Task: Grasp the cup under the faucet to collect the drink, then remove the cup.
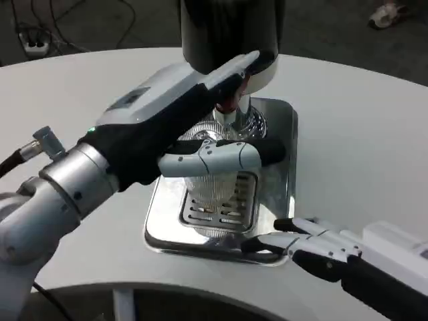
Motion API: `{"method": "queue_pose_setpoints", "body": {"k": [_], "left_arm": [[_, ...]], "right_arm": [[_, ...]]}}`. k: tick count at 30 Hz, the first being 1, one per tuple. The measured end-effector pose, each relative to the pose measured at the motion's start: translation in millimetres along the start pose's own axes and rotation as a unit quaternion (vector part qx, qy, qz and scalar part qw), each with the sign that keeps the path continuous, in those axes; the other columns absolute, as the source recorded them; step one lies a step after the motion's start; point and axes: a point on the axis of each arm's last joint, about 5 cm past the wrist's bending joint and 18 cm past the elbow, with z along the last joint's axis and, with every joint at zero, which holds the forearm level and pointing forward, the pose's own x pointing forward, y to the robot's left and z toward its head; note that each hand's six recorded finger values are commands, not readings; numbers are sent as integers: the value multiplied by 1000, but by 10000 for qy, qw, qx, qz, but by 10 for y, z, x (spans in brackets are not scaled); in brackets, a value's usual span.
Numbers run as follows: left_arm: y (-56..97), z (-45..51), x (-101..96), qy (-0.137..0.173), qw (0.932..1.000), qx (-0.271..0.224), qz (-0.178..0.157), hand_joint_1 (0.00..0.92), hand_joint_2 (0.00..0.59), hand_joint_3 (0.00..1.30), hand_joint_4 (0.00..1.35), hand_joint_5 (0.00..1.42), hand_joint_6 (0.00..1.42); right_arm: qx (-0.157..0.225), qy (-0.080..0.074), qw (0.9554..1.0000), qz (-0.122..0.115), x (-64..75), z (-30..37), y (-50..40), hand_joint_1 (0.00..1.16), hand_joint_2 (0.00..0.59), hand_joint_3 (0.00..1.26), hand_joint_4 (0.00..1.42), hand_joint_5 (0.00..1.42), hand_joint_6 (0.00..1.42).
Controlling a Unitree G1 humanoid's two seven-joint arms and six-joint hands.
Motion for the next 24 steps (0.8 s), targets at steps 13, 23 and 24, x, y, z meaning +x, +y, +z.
{"method": "queue_pose_setpoints", "body": {"k": [13, 23, 24], "left_arm": [[44, 19, 8, 29, 9994, 326, -134, 0, 129, 46, 25, 118, 43], [75, 51, 33, 46, 9968, 743, -286, 0, 139, 47, 28, 127, 42], [78, 51, 32, 55, 9966, 767, -289, 0, 140, 47, 29, 127, 42]], "right_arm": [[191, 163, 9992, -315, 83, -54, 65, 601, 336, 174, 161, 96, 57], [539, 248, 9967, -560, 265, -128, 188, 718, 294, 175, 171, 122, 120], [565, 262, 9962, -613, 287, -140, 198, 727, 289, 175, 171, 129, 132]]}}
